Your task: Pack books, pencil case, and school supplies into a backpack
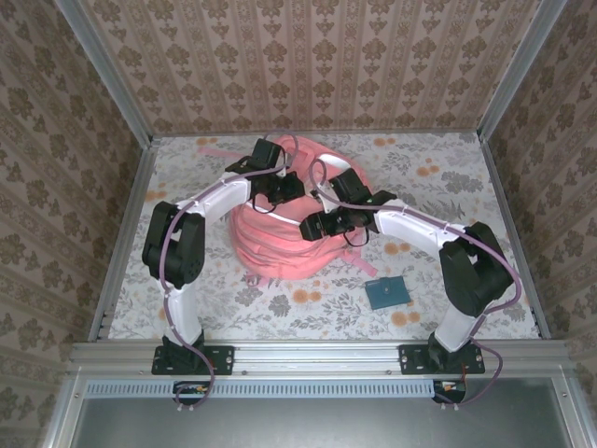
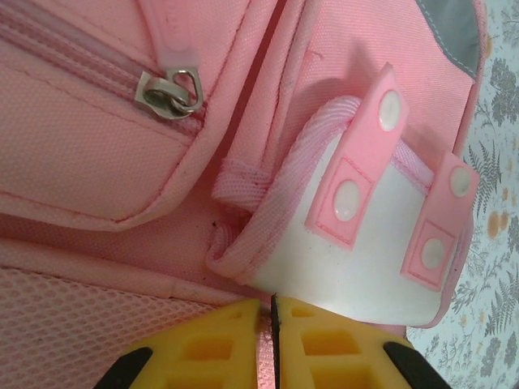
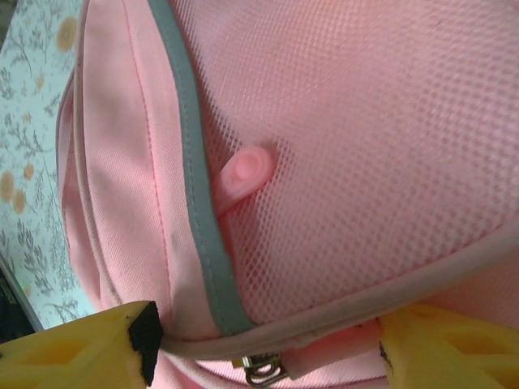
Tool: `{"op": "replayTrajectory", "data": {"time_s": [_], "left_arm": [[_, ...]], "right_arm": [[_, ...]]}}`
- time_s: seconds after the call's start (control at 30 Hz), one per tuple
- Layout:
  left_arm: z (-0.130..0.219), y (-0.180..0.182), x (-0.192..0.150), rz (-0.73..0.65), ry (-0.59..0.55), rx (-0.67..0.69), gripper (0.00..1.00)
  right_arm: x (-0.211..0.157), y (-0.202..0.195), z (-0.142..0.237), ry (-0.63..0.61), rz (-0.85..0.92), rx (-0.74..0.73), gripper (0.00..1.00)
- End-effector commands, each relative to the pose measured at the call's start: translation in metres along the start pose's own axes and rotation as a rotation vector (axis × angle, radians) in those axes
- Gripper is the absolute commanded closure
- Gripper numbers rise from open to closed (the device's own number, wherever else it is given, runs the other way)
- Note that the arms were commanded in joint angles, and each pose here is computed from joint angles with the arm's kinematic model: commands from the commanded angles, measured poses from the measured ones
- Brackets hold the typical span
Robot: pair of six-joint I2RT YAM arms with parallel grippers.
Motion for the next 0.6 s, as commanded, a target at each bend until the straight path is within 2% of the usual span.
{"op": "replayTrajectory", "data": {"time_s": [0.0,0.13,0.23,0.3,0.57], "left_arm": [[-0.010,-0.002,0.000,0.010,0.015,0.005,0.87],[-0.008,-0.004,0.001,0.009,0.012,0.001,0.87],[-0.007,-0.005,0.002,0.006,0.012,0.000,0.87],[-0.006,-0.005,0.003,0.006,0.011,0.000,0.87],[-0.004,-0.006,0.004,0.009,0.009,-0.006,0.87]], "right_arm": [[-0.018,0.018,0.008,0.053,0.060,0.028,0.33],[-0.018,0.016,0.006,0.040,0.082,-0.047,0.50],[-0.016,0.013,0.004,0.037,0.099,-0.103,0.59],[-0.015,0.015,0.004,0.048,0.114,-0.105,0.59],[-0.026,0.047,-0.004,0.110,0.184,0.068,0.59]]}}
Point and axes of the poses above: each hand's point on the last joint's axis, 136 mm out from that joint toward the fingers, its own z axis back along the fingers, its own y axis along the line the jaws close on, x = y × z, the point moved 7 cm from there along z, back along the fingers, and after that the axes turned 1 degree about z, right-handed, at the moved point
